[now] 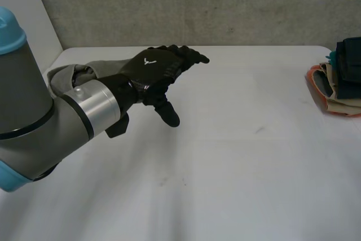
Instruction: Fold the laundry.
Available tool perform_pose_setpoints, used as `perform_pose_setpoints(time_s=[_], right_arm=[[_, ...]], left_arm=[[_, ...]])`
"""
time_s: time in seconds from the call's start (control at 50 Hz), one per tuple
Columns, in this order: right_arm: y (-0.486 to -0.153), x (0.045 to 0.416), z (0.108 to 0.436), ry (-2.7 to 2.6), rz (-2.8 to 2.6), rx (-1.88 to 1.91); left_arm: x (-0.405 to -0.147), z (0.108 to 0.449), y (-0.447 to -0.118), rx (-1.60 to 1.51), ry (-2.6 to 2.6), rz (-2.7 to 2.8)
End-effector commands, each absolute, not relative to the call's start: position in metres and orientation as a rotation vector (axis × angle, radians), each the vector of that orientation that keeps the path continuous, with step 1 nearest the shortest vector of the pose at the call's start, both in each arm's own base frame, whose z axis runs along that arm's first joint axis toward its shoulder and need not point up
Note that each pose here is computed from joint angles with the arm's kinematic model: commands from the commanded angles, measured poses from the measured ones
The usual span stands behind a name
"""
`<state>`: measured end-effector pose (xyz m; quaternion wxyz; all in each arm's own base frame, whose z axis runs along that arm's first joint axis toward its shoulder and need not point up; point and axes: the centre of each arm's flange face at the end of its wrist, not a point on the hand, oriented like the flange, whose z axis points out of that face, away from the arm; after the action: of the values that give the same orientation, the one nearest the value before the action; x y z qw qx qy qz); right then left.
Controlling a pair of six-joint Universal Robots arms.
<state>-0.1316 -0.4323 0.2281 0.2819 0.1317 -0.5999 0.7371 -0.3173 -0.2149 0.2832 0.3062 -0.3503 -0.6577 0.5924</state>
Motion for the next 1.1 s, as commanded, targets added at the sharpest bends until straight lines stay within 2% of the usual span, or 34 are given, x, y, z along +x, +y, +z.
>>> perform_pose_setpoints(time_s=[0.02,0.06,0.08,0.14,0.16,0.22,0.24,0.3,0.32,0.36,0.48,0.64,0.88,0.94,1.02,1.1], right_arm=[[-0.443,-0.086,0.312,-1.298,2.007,0.187],[-0.444,-0.045,0.325,-1.274,2.097,0.253],[-0.441,-0.005,0.335,-1.254,2.181,0.320],[-0.430,0.056,0.345,-1.248,2.316,0.421],[-0.418,0.097,0.342,-1.285,2.413,0.500],[-0.394,0.159,0.331,-1.358,2.561,0.660],[-0.373,0.196,0.323,-1.412,2.645,0.793],[-0.340,0.239,0.305,-1.481,2.718,1.010],[-0.320,0.259,0.287,-1.555,2.722,1.144],[-0.305,0.270,0.273,-1.612,2.708,1.230],[-0.276,0.285,0.222,-1.820,2.517,1.391],[-0.267,0.274,0.185,-1.921,2.273,1.371],[-0.254,0.266,0.164,-2.018,2.185,1.360],[-0.253,0.265,0.162,-2.018,2.173,1.354],[-0.255,0.260,0.162,-2.029,2.158,1.322],[-0.263,0.251,0.164,-2.023,2.144,1.267]], left_arm=[[-0.309,0.303,-0.227,-0.894,-1.703,1.672],[-0.305,0.308,-0.234,-0.877,-1.693,1.717],[-0.303,0.310,-0.239,-0.864,-1.692,1.744],[-0.293,0.319,-0.259,-0.786,-1.703,1.877],[-0.290,0.322,-0.265,-0.764,-1.703,1.915],[-0.282,0.330,-0.285,-0.692,-1.687,2.060],[-0.280,0.329,-0.291,-0.683,-1.685,2.083],[-0.262,0.312,-0.329,-0.668,-1.756,2.153],[-0.256,0.305,-0.340,-0.670,-1.791,2.166],[-0.232,0.286,-0.370,-0.694,-1.892,2.212],[-0.199,0.231,-0.427,-0.896,-2.071,2.288],[-0.182,0.171,-0.471,-1.028,-2.082,2.228],[-0.181,0.113,-0.508,-1.040,-2.019,2.296],[-0.186,0.112,-0.507,-1.052,-2.004,2.307],[-0.203,0.138,-0.497,-1.022,-1.945,2.388],[-0.239,0.186,-0.447,-0.961,-1.807,2.394]])
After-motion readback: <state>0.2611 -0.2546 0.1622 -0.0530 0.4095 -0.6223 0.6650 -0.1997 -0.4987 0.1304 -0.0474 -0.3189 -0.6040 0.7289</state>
